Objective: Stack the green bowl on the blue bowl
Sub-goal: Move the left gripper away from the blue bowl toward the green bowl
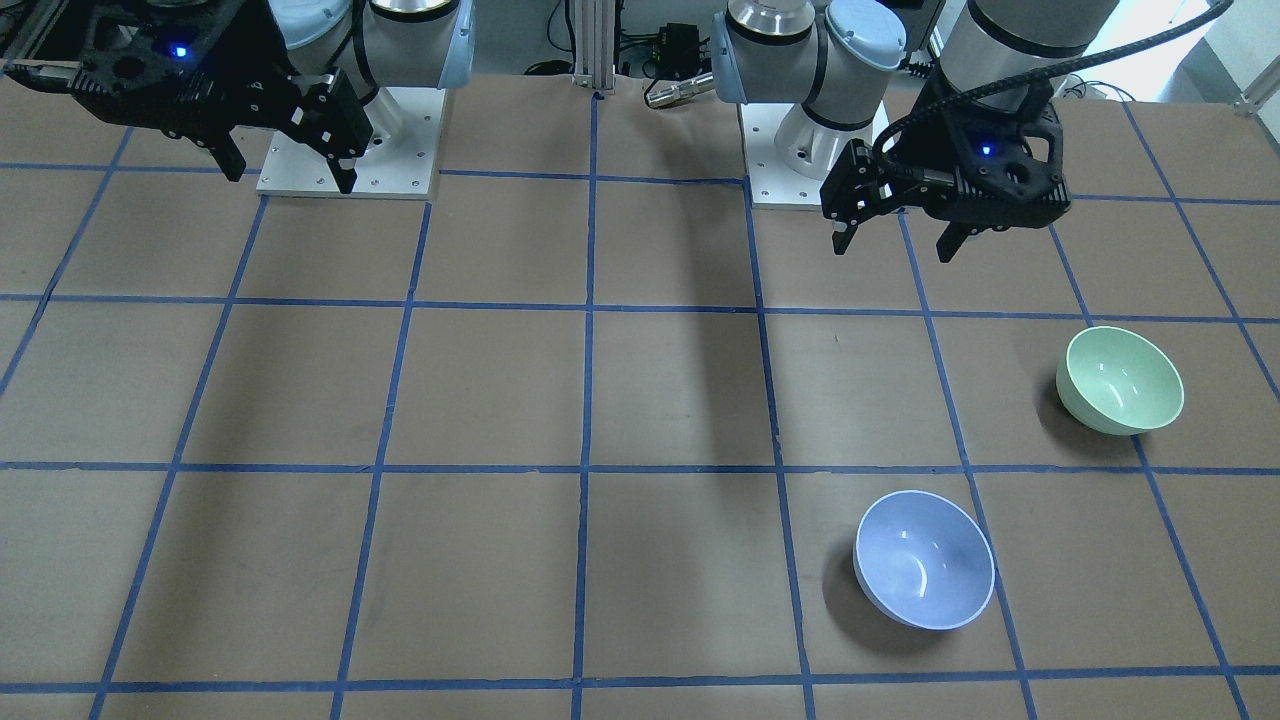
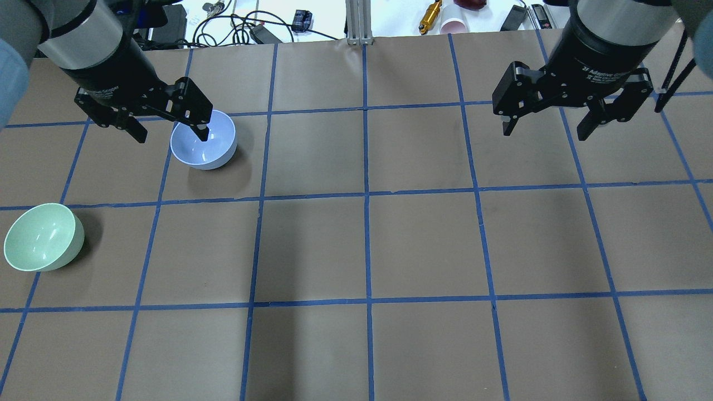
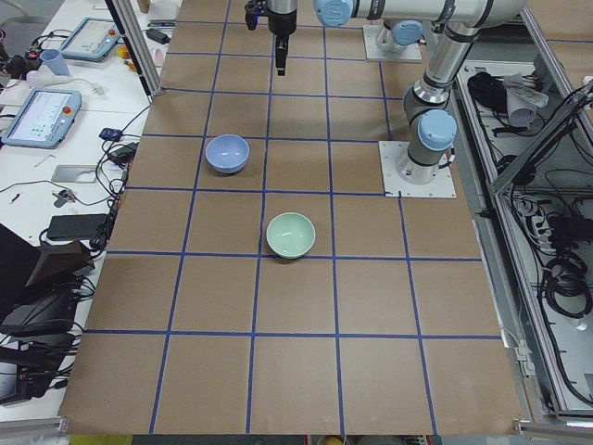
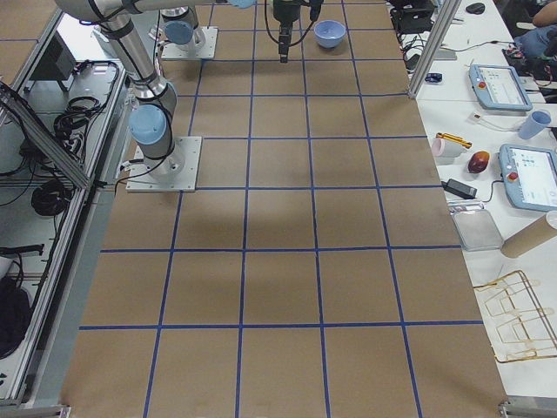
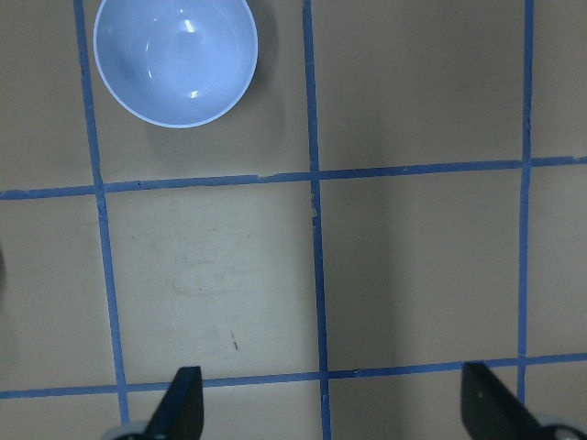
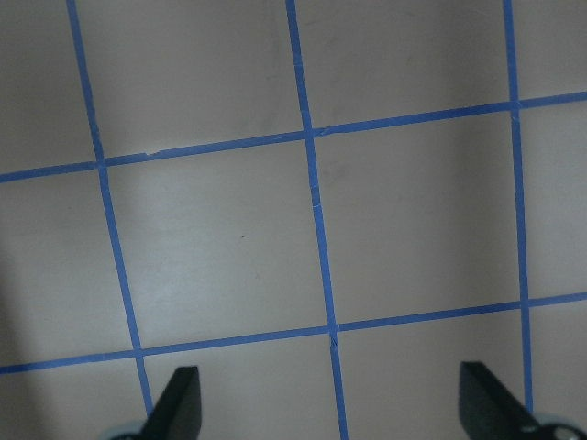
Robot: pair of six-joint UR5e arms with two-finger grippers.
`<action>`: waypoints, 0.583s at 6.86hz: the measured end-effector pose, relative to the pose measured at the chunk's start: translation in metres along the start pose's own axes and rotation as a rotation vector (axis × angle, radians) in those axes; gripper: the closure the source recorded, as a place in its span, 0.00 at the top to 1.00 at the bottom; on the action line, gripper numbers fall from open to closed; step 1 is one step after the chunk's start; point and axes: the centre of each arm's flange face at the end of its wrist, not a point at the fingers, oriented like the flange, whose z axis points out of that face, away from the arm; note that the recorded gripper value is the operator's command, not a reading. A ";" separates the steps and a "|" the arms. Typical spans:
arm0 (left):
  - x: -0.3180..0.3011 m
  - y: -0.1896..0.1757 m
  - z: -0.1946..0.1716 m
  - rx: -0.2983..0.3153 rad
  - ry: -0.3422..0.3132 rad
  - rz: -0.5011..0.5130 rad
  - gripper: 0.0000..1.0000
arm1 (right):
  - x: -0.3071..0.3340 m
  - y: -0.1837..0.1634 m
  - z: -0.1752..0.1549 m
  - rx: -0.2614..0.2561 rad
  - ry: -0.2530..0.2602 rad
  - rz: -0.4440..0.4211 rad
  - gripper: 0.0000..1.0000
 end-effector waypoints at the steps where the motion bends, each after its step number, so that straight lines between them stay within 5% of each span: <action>1: 0.000 0.000 0.001 -0.001 0.000 0.000 1.00 | 0.000 0.000 0.000 0.000 0.000 0.000 1.00; 4: 0.000 0.001 0.001 -0.003 0.000 -0.001 1.00 | 0.000 0.000 0.000 0.000 0.000 0.000 1.00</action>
